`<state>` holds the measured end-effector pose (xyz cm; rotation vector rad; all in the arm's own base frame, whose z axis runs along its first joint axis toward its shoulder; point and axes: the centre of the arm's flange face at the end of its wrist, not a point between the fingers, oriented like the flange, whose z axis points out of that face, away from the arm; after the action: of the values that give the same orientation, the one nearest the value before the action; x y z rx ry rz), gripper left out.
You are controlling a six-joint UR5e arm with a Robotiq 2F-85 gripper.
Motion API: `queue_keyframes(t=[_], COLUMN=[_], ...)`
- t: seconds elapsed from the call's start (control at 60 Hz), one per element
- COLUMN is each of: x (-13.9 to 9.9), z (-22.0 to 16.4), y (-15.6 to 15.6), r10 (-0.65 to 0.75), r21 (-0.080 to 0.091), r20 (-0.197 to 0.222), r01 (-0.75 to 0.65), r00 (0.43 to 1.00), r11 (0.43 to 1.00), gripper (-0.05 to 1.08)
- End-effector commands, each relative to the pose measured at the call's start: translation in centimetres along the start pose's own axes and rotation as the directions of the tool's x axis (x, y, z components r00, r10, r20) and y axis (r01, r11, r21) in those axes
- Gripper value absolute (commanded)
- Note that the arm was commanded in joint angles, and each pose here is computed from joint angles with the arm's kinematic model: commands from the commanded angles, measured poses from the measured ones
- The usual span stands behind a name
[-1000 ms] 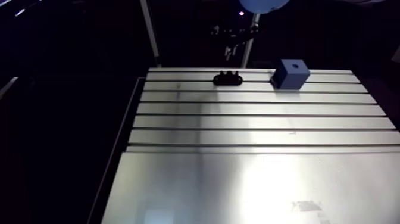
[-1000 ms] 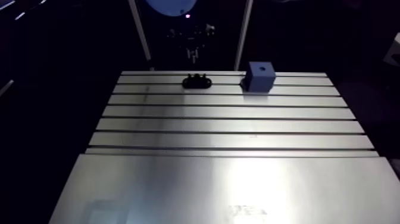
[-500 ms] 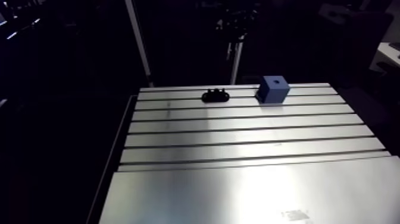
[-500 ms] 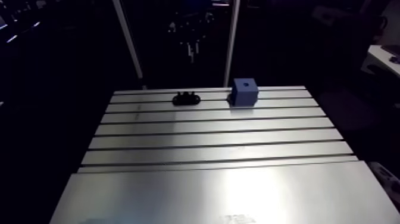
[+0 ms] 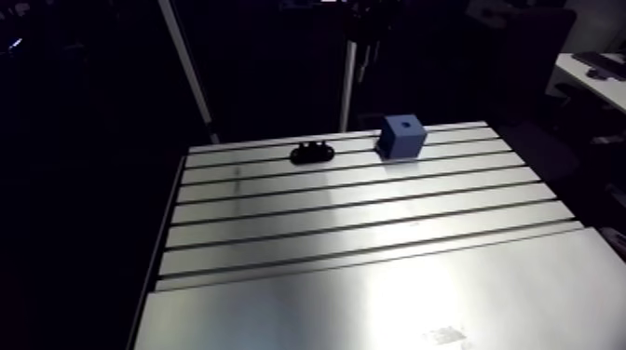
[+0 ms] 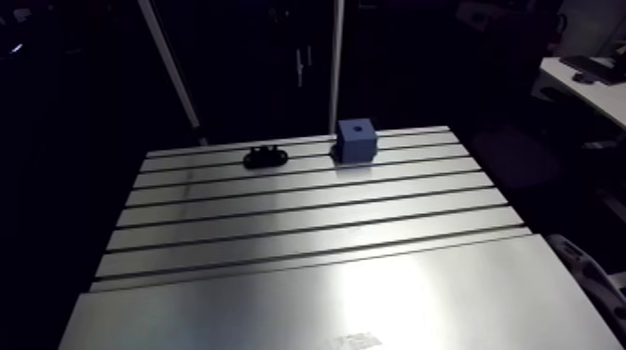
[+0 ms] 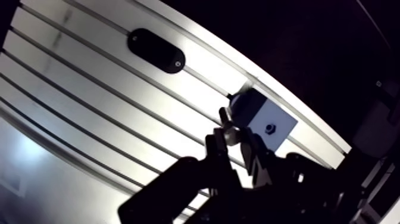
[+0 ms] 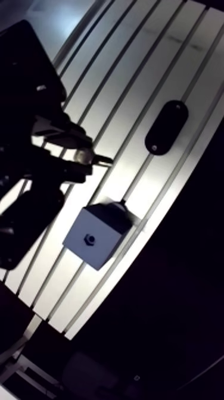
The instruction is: Pick up the M10 bolt and insert it into the hex recess until seated.
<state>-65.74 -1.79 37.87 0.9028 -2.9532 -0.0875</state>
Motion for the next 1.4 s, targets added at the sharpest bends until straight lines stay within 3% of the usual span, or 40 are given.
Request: queue_keyframes(t=[0.017,0.067,0.2,0.583,0.683,0.95,1.083,1.4], x=[-0.9,-1.1,-1.9,-2.7,-3.0,-3.2,-3.0,-3.4], z=[1.4,1.7,2.6,3.1,4.5,6.4,7.3,7.6], y=[2.9,3.3,4.7,6.5,7.7,9.9,10.4,11.0], r10=[-0.031,-0.030,-0.024,-0.043,-0.031,-0.032,-0.035,-0.027], r21=[0.008,0.004,-0.030,-0.027,-0.009,0.013,0.052,0.057], r20=[0.043,0.053,0.111,0.118,0.125,0.139,0.161,0.163], r01=[0.031,0.030,0.028,0.046,0.033,0.031,0.027,0.018], r00=[0.999,0.998,0.993,0.992,0.992,0.990,0.986,0.986], r11=[0.999,1.000,0.999,0.999,0.999,0.999,0.998,0.998], gripper=[0.92,0.92,0.92,0.92,0.92,0.92,0.91,0.91])
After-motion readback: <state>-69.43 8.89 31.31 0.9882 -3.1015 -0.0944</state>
